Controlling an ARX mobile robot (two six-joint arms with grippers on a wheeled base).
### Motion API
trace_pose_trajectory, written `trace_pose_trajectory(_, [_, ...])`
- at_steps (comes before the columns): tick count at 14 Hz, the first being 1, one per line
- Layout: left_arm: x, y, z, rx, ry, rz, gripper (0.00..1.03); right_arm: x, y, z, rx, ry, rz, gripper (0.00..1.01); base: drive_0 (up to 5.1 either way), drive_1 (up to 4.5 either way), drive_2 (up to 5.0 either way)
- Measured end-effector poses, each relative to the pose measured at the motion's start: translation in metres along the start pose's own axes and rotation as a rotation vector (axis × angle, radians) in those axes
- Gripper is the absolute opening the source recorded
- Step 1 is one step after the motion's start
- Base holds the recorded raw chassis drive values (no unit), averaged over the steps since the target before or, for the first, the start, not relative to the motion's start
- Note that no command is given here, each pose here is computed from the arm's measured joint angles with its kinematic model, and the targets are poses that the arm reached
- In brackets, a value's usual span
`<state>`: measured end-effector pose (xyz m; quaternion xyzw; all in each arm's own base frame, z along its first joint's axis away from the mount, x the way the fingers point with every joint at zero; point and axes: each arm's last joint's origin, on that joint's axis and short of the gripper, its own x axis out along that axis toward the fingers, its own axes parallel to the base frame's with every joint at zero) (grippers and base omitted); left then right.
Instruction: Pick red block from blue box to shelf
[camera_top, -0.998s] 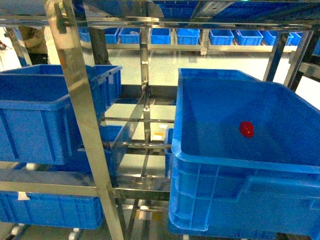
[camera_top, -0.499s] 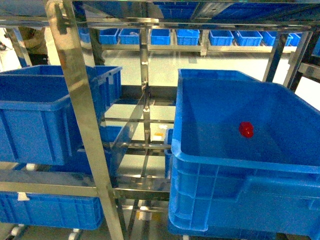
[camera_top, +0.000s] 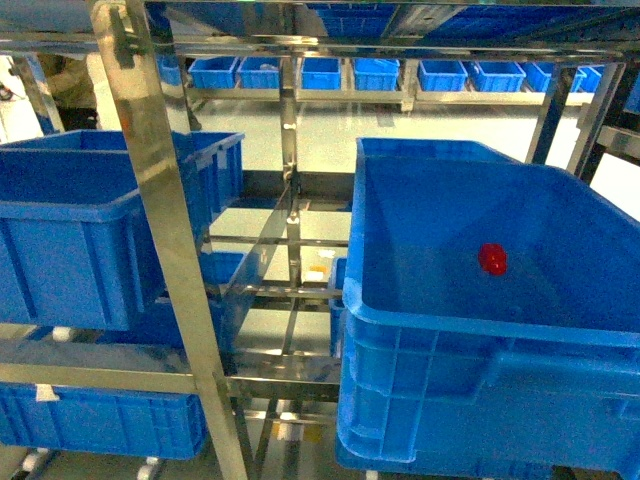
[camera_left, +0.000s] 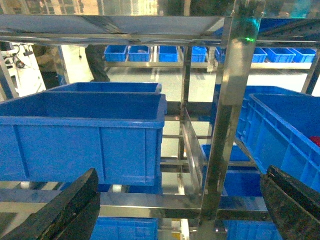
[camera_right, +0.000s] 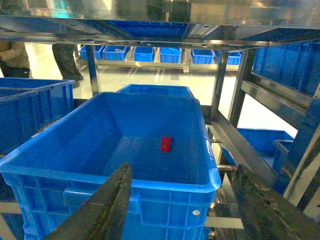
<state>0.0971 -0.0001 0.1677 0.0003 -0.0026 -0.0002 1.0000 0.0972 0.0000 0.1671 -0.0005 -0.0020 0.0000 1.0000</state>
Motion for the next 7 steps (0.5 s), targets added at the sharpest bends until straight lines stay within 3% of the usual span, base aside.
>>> trace_pose_trajectory(3, [0.0, 0.0, 0.0, 0.0, 0.0, 0.0, 0.98, 0.0, 0.0, 0.0, 0.0, 0.0, 0.0, 0.97, 0.0, 0.0, 0.0])
trace_pose_trajectory(7, [0.0, 0.0, 0.0, 0.0, 0.0, 0.0, 0.98, 0.0, 0.0, 0.0, 0.0, 0.0, 0.0, 0.98, 0.0, 0.0, 0.0])
